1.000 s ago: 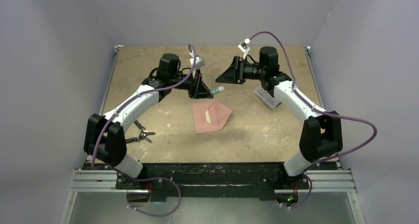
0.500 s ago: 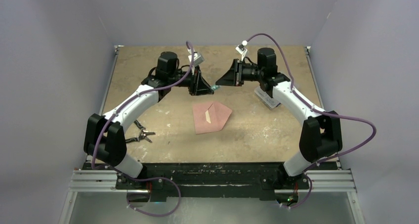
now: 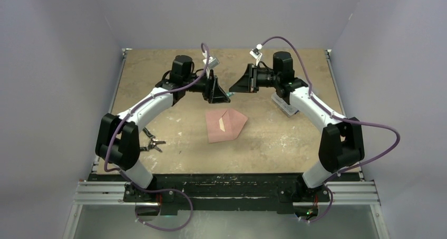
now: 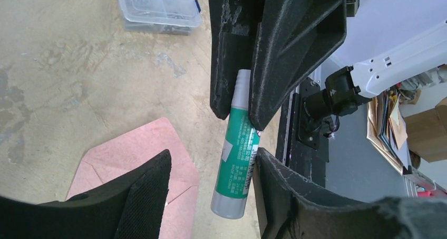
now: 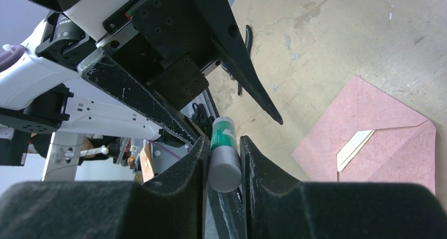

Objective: Place the letter into the envelope and seal it

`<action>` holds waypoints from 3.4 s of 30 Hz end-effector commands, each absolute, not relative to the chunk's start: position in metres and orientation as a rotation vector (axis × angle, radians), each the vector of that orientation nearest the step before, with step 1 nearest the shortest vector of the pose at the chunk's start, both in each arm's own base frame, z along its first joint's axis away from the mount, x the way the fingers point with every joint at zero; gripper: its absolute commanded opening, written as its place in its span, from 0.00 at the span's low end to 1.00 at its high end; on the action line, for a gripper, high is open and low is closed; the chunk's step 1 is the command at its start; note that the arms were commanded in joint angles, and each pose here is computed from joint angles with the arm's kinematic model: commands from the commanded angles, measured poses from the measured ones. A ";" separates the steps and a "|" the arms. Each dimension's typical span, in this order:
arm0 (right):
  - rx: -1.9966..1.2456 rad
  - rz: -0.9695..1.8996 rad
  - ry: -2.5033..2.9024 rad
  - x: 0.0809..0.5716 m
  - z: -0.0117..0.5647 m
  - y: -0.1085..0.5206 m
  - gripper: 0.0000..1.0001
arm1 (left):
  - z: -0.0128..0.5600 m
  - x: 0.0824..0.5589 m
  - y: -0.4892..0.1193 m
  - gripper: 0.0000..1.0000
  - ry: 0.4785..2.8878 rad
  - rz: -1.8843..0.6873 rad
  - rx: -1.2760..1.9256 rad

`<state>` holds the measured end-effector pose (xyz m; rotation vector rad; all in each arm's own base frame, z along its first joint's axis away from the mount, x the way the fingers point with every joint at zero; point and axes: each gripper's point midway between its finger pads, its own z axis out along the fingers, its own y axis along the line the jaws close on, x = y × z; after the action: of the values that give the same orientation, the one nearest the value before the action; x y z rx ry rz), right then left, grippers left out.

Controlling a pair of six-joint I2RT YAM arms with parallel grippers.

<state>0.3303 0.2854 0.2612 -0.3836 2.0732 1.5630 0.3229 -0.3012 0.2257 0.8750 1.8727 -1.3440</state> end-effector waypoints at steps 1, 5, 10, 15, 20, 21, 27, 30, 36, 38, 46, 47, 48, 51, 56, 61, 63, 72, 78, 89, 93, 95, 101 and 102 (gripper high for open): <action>-0.461 1.604 2.037 0.323 0.272 0.292 0.00 | 0.240 0.329 -0.307 0.55 1.803 -1.345 0.909; -0.473 1.608 2.058 0.320 0.265 0.296 0.00 | 0.247 0.328 -0.312 0.46 1.753 -1.371 0.931; -0.446 1.571 2.107 0.322 0.258 0.294 0.41 | 0.244 0.324 -0.313 0.00 1.740 -1.378 0.970; -0.407 1.562 2.143 0.321 0.253 0.292 0.51 | 0.238 0.324 -0.307 0.00 1.777 -1.334 0.967; -0.394 1.564 2.142 0.321 0.253 0.292 0.34 | 0.236 0.322 -0.306 0.00 1.781 -1.334 0.971; -0.389 1.558 2.140 0.323 0.254 0.291 0.35 | 0.235 0.322 -0.305 0.00 1.785 -1.330 0.972; -0.333 1.532 2.116 0.331 0.260 0.283 0.55 | 0.231 0.321 -0.297 0.00 1.795 -1.303 0.982; -0.331 1.534 2.119 0.332 0.258 0.282 0.53 | 0.234 0.321 -0.295 0.00 1.786 -1.304 0.981; -0.337 1.530 2.118 0.337 0.255 0.284 0.44 | 0.237 0.316 -0.297 0.00 1.767 -1.342 0.994; -0.335 1.516 2.108 0.342 0.255 0.285 0.47 | 0.238 0.315 -0.297 0.00 1.756 -1.348 0.999; -0.342 1.545 2.106 0.345 0.252 0.288 0.46 | 0.241 0.314 -0.299 0.00 1.737 -1.365 1.008; -0.351 1.560 2.106 0.343 0.253 0.288 0.44 | 0.241 0.314 -0.298 0.00 1.738 -1.366 1.007; -0.360 1.569 2.104 0.342 0.254 0.289 0.42 | 0.242 0.314 -0.299 0.00 1.737 -1.368 1.006; -0.364 1.571 2.102 0.343 0.255 0.290 0.35 | 0.242 0.312 -0.299 0.00 1.733 -1.379 1.012; -0.387 1.595 2.101 0.337 0.259 0.289 0.00 | 0.238 0.315 -0.296 0.00 1.757 -1.334 0.997; -0.316 1.532 2.063 0.354 0.269 0.253 0.00 | 0.217 0.310 -0.278 0.00 1.835 -1.312 0.979; -0.281 1.495 2.020 0.363 0.281 0.228 0.00 | 0.207 0.306 -0.266 0.00 1.860 -1.318 0.944; -0.205 1.419 1.913 0.386 0.310 0.174 0.00 | 0.208 0.292 -0.246 0.00 1.845 -1.343 0.877; -0.106 1.033 2.105 0.424 0.261 0.153 0.00 | 0.220 0.307 -0.247 0.00 1.846 -1.309 0.856; 0.067 0.177 2.532 0.400 0.116 0.129 0.00 | 0.250 0.326 -0.251 0.00 1.794 -1.264 0.813; 0.066 0.020 2.580 0.391 0.089 0.122 0.00 | 0.247 0.324 -0.251 0.00 1.802 -1.270 0.809; 0.065 -0.015 2.588 0.389 0.079 0.119 0.06 | 0.246 0.324 -0.251 0.00 1.804 -1.271 0.808; 0.105 -0.045 2.556 0.392 0.064 0.115 0.16 | 0.241 0.325 -0.251 0.00 1.815 -1.277 0.802; 0.112 -0.047 2.559 0.392 0.059 0.115 0.17 | 0.240 0.325 -0.251 0.00 1.818 -1.278 0.801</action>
<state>0.3759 0.1225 0.0544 0.0573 2.6472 0.0103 0.3211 -0.2480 0.2286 0.7835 1.8663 -1.2836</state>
